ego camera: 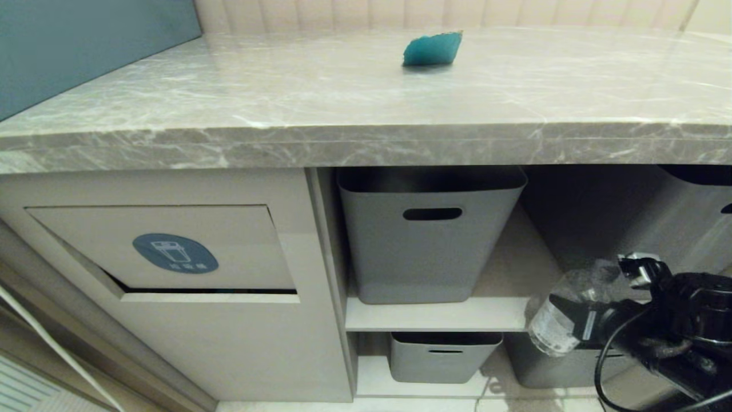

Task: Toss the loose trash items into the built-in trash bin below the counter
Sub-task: Pick up the garbage, then hand it to the other hand

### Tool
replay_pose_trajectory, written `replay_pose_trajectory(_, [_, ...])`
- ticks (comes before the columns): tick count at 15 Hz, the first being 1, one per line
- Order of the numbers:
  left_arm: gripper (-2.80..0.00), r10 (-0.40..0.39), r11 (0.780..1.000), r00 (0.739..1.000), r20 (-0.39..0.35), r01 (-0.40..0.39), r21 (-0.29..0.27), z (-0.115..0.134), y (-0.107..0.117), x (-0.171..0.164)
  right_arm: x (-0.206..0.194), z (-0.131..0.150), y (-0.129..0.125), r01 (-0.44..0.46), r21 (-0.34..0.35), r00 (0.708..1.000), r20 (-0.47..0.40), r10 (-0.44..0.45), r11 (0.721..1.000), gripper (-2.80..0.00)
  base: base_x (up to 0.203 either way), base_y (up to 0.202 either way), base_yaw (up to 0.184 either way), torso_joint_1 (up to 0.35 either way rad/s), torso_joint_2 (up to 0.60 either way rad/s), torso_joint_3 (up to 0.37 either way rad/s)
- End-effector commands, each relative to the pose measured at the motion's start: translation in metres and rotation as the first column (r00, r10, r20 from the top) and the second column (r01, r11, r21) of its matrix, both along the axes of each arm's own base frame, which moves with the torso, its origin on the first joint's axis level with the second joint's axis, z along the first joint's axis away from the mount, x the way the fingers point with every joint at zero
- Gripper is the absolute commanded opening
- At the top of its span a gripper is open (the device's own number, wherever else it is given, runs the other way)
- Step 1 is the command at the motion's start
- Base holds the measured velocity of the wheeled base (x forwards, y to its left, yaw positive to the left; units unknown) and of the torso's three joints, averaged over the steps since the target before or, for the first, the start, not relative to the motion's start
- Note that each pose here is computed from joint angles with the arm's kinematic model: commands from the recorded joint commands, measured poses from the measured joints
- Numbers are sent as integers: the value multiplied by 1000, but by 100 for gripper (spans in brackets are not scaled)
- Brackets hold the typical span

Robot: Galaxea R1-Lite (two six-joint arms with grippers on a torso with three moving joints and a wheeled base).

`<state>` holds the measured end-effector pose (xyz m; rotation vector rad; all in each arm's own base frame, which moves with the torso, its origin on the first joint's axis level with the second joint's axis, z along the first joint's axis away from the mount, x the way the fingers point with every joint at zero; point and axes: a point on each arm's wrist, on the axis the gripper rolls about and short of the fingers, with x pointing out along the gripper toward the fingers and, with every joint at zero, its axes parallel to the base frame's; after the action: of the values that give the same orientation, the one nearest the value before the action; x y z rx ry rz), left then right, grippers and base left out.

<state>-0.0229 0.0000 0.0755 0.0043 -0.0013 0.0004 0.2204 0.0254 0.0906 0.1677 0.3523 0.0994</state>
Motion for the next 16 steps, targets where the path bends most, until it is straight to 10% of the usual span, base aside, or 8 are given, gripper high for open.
replay_pose_trajectory(1, [-280, 1, 1000, 1000, 0, -1, 0, 0, 0, 0, -38, 21, 5, -51, 18, 994, 102, 49, 999, -280, 0, 0, 0, 0, 0, 0])
replay_pose_trajectory(6, [-280, 1, 1000, 1000, 0, -1, 0, 0, 0, 0, -88, 38, 17, -213, 41, 956, 215, 200, 976, -280, 0, 0, 0, 0, 0, 0])
replay_pose_trajectory(16, [-280, 1, 1000, 1000, 0, -1, 0, 0, 0, 0, -92, 43, 16, -207, 44, 951, 244, 190, 977, -280, 0, 0, 0, 0, 0, 0])
